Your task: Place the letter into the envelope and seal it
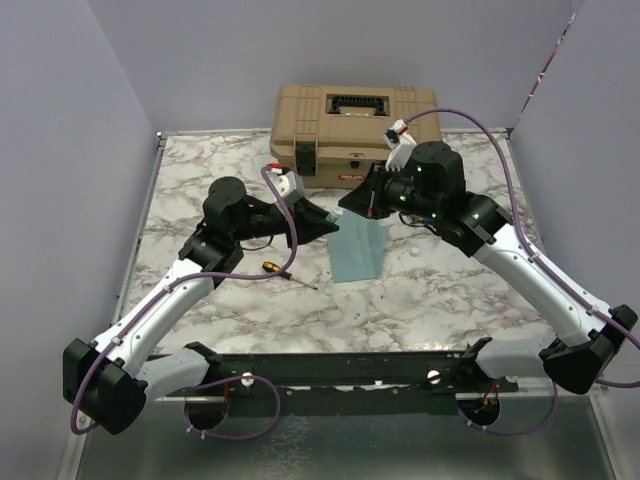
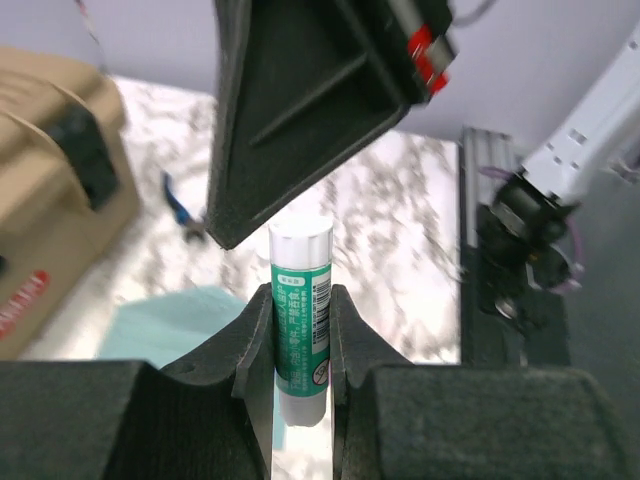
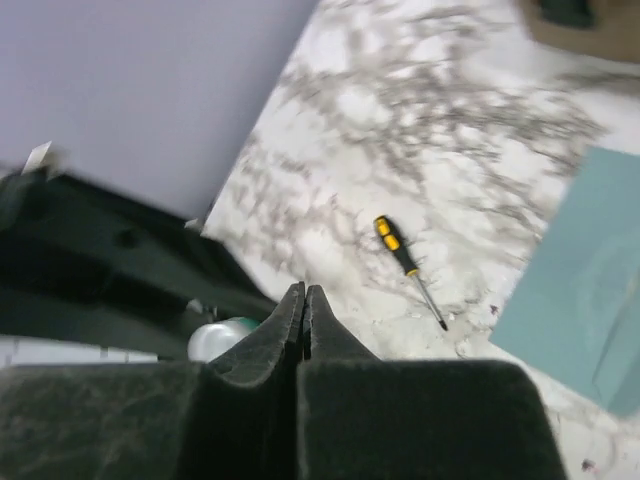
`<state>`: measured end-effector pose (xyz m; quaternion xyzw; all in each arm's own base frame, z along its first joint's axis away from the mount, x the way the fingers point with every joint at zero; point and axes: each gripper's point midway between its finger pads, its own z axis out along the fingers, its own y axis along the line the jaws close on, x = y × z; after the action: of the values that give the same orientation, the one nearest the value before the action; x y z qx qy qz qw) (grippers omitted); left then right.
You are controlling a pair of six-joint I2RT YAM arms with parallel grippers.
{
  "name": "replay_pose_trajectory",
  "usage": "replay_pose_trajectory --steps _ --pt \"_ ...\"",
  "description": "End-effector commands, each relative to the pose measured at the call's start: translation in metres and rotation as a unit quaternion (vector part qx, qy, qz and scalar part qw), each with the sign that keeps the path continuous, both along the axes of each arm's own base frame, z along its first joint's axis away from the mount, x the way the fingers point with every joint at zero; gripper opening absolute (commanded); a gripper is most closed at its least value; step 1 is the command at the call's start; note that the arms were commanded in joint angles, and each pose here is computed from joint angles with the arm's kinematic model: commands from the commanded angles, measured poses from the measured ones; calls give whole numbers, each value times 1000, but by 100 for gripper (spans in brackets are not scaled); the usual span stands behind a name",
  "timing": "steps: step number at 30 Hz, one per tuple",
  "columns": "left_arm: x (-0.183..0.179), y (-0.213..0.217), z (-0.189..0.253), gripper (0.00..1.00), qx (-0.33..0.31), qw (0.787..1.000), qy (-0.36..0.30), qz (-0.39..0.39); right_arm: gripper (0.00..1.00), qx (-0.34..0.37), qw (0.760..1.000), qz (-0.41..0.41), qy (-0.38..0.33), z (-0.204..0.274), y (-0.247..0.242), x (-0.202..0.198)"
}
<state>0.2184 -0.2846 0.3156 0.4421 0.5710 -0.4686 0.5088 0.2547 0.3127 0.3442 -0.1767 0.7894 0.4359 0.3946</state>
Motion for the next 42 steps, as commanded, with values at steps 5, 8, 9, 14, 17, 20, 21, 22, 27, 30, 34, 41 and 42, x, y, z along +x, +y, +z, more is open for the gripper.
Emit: replay_pose_trajectory --steps 5,8,9,14,17,20,21,22,27,30,34,41,42 --pt "28 -13 43 0 -69 996 -43 30 12 61 971 -223 53 12 -31 47" --pt "16 -14 32 0 -54 998 -31 -3 46 30 984 -175 -3 29 -33 38" --pt "12 -14 29 0 -49 998 -26 -12 55 13 984 -174 -22 31 -39 36" --pt "-9 -12 25 0 -34 997 -15 -62 72 -38 987 -47 -146 49 -45 1" --pt "-23 -13 21 0 -30 995 -1 -99 76 -36 972 109 -206 50 -33 -46" --pt "-31 -13 18 0 -27 991 17 -128 76 -41 943 243 -222 35 -28 -86" --pt "-35 -13 17 0 -26 989 21 -142 76 -46 938 263 -221 30 -28 -91" --pt "-41 -12 17 0 -25 987 23 -157 73 -51 935 273 -219 25 -28 -92" --pt "-65 -5 14 0 -22 975 17 -222 58 -63 925 292 -236 20 -26 -90" --pt "-69 -3 14 0 -22 973 13 -231 55 -52 916 313 -245 23 -24 -96" --pt "-68 -3 12 0 -21 974 17 -227 59 -53 914 321 -242 23 -19 -93" --pt "-63 -4 18 0 -25 979 3 -202 62 -40 913 335 -229 21 -7 -87" --pt "-63 -4 19 0 -26 979 0 -201 61 -39 914 335 -225 20 -6 -85"
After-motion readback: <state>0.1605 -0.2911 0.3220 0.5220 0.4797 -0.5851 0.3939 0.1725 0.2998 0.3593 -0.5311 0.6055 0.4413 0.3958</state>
